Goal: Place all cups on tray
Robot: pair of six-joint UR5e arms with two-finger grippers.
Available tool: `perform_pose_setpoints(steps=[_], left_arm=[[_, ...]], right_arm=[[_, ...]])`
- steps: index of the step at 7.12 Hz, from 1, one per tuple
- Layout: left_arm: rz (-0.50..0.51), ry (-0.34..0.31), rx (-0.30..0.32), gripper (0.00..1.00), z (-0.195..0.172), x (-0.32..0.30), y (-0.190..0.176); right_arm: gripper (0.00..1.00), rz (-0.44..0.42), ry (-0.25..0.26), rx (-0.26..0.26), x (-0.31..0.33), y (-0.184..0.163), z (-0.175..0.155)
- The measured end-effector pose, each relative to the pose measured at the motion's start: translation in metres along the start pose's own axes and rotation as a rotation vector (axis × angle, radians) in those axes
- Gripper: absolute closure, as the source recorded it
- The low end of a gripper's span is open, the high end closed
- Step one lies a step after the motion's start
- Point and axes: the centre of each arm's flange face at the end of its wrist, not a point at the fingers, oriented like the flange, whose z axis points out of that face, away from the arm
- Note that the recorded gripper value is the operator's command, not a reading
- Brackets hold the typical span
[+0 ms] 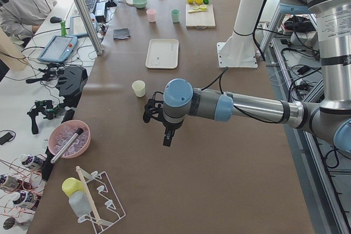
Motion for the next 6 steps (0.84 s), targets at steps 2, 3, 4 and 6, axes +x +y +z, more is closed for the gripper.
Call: perform_pose_setpoints(steps=[2,3,4,6], left_arm=[[0.008,0.0,0.007,0.02,0.0,0.0,-0.001],[0.009,0.0,0.008,0.02,0.0,0.0,-0.001],[0.009,0.0,0.009,0.02,0.0,0.0,-0.001],[0.008,-0.001,0.008,0.02,0.0,0.0,-0.001]], right_arm=[[0.0,0.028,0.009,-0.007,-0.034,-0.003,0.027],[0.0,0.03,0.023,-0.008,-0.045,-0.002,0.04],[0.01,0.025,0.029,-0.011,-0.052,-0.001,0.048],[0.44,0.019,0.034,-0.034,-0.058,0.001,0.064]])
